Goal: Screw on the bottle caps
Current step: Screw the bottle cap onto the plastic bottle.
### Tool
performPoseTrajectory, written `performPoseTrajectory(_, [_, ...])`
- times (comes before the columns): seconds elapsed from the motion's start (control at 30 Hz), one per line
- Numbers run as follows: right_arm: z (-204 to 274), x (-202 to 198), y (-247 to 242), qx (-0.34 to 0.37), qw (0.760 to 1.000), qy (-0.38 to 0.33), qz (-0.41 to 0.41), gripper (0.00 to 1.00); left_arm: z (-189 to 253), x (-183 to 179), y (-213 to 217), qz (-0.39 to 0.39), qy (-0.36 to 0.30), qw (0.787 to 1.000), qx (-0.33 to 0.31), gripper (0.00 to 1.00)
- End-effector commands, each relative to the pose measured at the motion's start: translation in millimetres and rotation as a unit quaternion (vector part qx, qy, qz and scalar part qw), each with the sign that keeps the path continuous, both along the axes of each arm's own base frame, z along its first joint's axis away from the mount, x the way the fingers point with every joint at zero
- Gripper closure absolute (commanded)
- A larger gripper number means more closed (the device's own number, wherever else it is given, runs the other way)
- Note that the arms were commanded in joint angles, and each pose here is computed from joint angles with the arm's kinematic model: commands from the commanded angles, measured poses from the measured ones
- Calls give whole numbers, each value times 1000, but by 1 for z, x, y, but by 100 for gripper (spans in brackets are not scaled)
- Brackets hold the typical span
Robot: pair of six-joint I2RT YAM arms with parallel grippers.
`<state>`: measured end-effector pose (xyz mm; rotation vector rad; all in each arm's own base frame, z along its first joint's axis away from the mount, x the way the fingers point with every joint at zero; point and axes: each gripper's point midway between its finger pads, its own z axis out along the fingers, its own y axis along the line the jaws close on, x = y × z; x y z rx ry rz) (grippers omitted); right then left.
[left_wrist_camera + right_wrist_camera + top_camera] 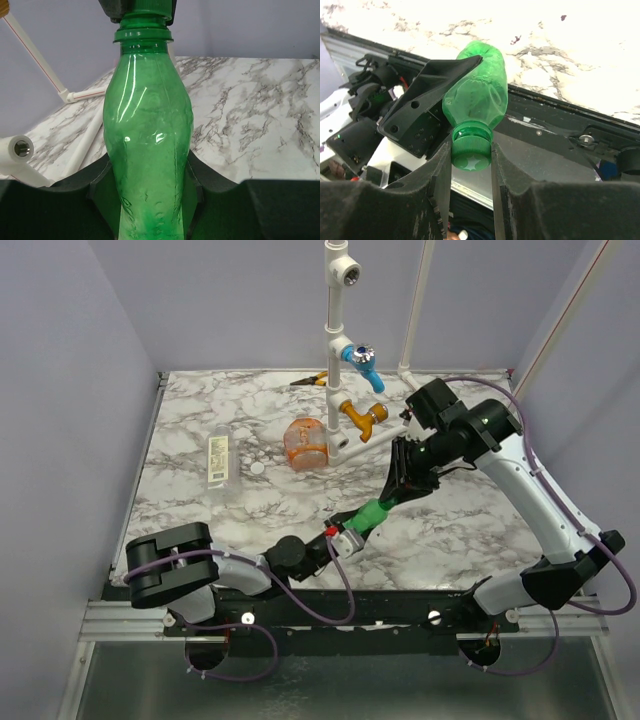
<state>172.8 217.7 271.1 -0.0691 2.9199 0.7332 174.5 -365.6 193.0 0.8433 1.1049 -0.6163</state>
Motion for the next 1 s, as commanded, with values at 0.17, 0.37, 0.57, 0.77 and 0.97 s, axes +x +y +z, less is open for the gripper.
performPoseTrajectory(0.17, [-11, 22, 20, 17, 999, -7, -50, 88, 59, 0, -11, 0, -27, 993, -112, 100])
performPoseTrajectory(0.37, [-3, 27, 28, 40, 998, -13, -47, 85, 72, -4, -4, 2, -43, 990, -134, 100])
performPoseTrajectory(0.57, [4, 32, 31, 43, 997, -17, -57, 79, 74, -5, -4, 3, -42, 990, -138, 100])
performPoseTrajectory(0.77, [9, 31, 30, 44, 997, -18, -61, 73, 65, -5, -4, 5, -39, 991, -129, 100])
performPoseTrajectory(0.97, [13, 26, 29, 41, 998, -8, -50, 67, 63, -11, -5, -2, -48, 991, -125, 100])
